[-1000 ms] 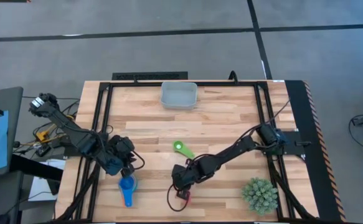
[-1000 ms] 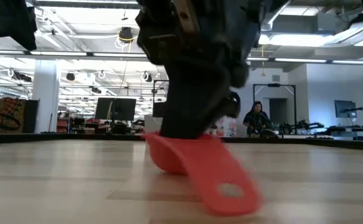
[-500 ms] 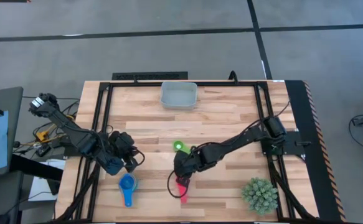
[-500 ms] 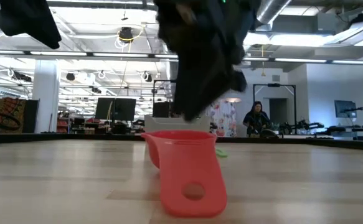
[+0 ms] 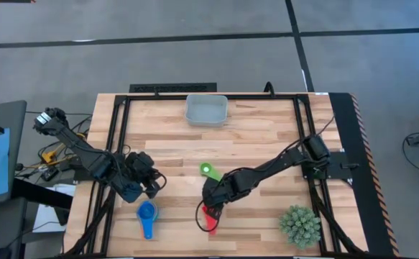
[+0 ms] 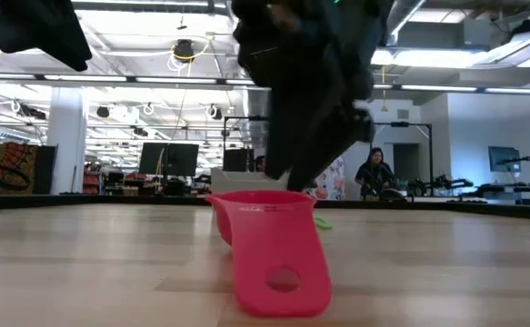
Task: Nest measuring cups in basket
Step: Stack the red measuring cup on top of the blue measuring cup
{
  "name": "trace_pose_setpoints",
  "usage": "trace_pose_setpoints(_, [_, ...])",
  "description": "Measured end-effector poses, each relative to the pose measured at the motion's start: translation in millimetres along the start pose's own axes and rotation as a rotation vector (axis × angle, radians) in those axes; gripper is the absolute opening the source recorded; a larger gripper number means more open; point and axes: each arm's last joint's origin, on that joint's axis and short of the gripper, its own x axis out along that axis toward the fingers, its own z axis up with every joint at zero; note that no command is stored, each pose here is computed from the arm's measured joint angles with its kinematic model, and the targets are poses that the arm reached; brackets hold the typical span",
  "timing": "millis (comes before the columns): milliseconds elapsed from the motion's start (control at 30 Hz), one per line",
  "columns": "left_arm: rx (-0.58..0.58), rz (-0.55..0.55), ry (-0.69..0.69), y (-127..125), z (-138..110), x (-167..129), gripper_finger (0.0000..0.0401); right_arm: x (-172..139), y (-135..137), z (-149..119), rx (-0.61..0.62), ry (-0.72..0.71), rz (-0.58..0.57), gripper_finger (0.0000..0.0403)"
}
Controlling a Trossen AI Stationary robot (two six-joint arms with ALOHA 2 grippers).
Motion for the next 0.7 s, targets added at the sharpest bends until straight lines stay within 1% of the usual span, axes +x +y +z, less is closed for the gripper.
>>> trace_pose_setpoints(133, [-0.015,0.002,-0.014,-0.2,0.4,0.1,0.0086,20.1,-3.9,-5.8,-0.005,0.048,-0.019,0.0176])
trace_pose_setpoints(167, [-0.021,0.0,-0.014,-0.4,0.5,0.1,0.0086,25.2,-0.8,-4.4,0.004,0.039,0.014,0.017])
trace_pose_setpoints(200, [-0.022,-0.001,-0.015,-0.6,0.5,0.1,0.0086,29.0,0.2,-5.1,0.011,0.037,0.022,0.0164])
trace_pose_setpoints(300, [-0.045,-0.018,-0.012,-2.3,0.8,0.1,0.0086,30.0,1.5,-9.2,0.034,0.058,0.016,0.0138])
trace_pose_setpoints(367, [-0.063,-0.029,-0.003,-3.2,0.8,0.0,0.0086,28.4,2.6,-9.3,0.058,0.051,0.015,0.0108])
trace_pose_setpoints(433, [-0.08,-0.04,0.003,-6.0,-0.1,1.9,0.0086,27.5,5.6,-8.1,0.073,0.03,0.031,0.0068])
trace_pose_setpoints(500, [-0.08,-0.039,0.005,-9.7,-2.2,5.9,0.0086,19.8,6.8,-5.9,0.088,0.008,0.033,0.0031])
trace_pose_setpoints(600, [-0.063,-0.05,0.018,-19.4,-7.7,16.3,0.0088,7.2,10.7,2.7,0.128,-0.06,0.059,0.0031])
trace_pose_setpoints(700, [-0.019,-0.067,0.018,-32.3,-15.0,30.9,0.0095,-5.4,10.2,7.7,0.15,-0.097,0.028,0.0044])
